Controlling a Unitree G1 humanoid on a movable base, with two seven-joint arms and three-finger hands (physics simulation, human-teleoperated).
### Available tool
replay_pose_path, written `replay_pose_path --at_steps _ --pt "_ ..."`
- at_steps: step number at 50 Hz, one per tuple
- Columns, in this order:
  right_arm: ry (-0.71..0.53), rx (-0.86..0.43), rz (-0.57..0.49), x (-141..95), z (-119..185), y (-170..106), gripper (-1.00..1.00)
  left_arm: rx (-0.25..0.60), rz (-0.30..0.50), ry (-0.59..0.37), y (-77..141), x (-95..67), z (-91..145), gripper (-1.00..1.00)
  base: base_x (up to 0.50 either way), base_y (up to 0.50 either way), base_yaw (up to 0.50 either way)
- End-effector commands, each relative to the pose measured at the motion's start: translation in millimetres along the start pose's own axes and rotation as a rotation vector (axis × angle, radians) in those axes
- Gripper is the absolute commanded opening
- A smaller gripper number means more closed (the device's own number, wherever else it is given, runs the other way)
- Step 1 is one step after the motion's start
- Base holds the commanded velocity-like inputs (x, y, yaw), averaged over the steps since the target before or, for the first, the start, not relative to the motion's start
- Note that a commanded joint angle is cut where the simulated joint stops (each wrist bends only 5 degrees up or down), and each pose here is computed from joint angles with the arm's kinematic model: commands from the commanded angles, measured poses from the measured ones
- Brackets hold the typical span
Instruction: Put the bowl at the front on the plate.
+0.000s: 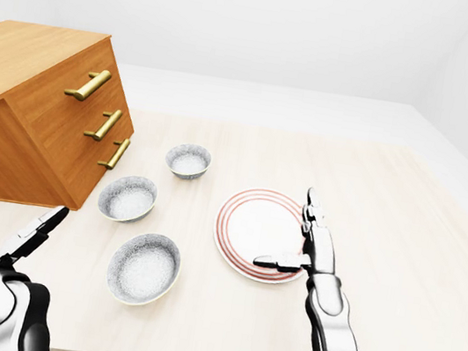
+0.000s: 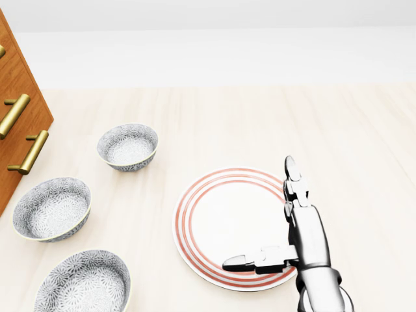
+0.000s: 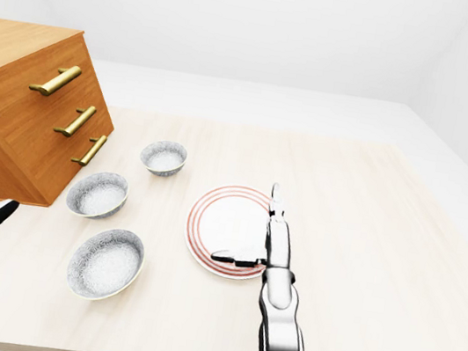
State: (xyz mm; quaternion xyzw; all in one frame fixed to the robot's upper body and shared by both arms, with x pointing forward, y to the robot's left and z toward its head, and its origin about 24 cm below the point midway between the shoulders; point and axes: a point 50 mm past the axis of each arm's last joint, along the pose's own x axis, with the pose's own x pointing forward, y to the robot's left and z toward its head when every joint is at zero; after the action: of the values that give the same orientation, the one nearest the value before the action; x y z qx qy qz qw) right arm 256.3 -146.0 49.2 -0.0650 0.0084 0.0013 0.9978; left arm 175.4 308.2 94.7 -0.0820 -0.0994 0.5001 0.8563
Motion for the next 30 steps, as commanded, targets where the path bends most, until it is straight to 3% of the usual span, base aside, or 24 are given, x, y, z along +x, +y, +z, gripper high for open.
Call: replay_pose_path --at_steps 1,8,10,17,19,20,22,30 --pt "-0.141 -0.127 0.019 3 33 10 1.00 -0.006 0.001 0.002 0 0.5 0 1.00 0.00 0.00 0.00" --pt "-0.335 -0.356 0.065 4 78 24 1.00 -0.009 0.001 -0.007 1 -0.2 2 1.00 0.00 0.00 0.00" --pt "-0.371 -0.456 0.124 3 86 33 1.00 -0.006 0.001 -0.003 1 -0.2 1 1.00 0.00 0.00 0.00" --pt "-0.426 -0.762 0.216 -3 106 50 1.00 -0.014 0.004 -0.013 2 -0.7 4 1.00 0.00 0.00 0.00" --pt "-0.424 -0.773 0.262 -5 110 54 1.00 -0.008 0.005 -0.001 1 0.2 1 1.00 0.00 0.00 0.00" --pt "-0.431 -0.862 0.229 -4 113 56 1.00 -0.008 0.005 -0.001 1 0.3 1 1.00 0.00 0.00 0.00" --pt "-0.420 -0.842 0.292 -4 117 59 1.00 -0.012 0.004 -0.008 1 0.4 3 1.00 0.00 0.00 0.00" --pt "-0.234 -1.088 0.429 0 96 66 1.00 -0.010 0.005 -0.011 2 0.3 3 1.00 0.00 0.00 0.00"
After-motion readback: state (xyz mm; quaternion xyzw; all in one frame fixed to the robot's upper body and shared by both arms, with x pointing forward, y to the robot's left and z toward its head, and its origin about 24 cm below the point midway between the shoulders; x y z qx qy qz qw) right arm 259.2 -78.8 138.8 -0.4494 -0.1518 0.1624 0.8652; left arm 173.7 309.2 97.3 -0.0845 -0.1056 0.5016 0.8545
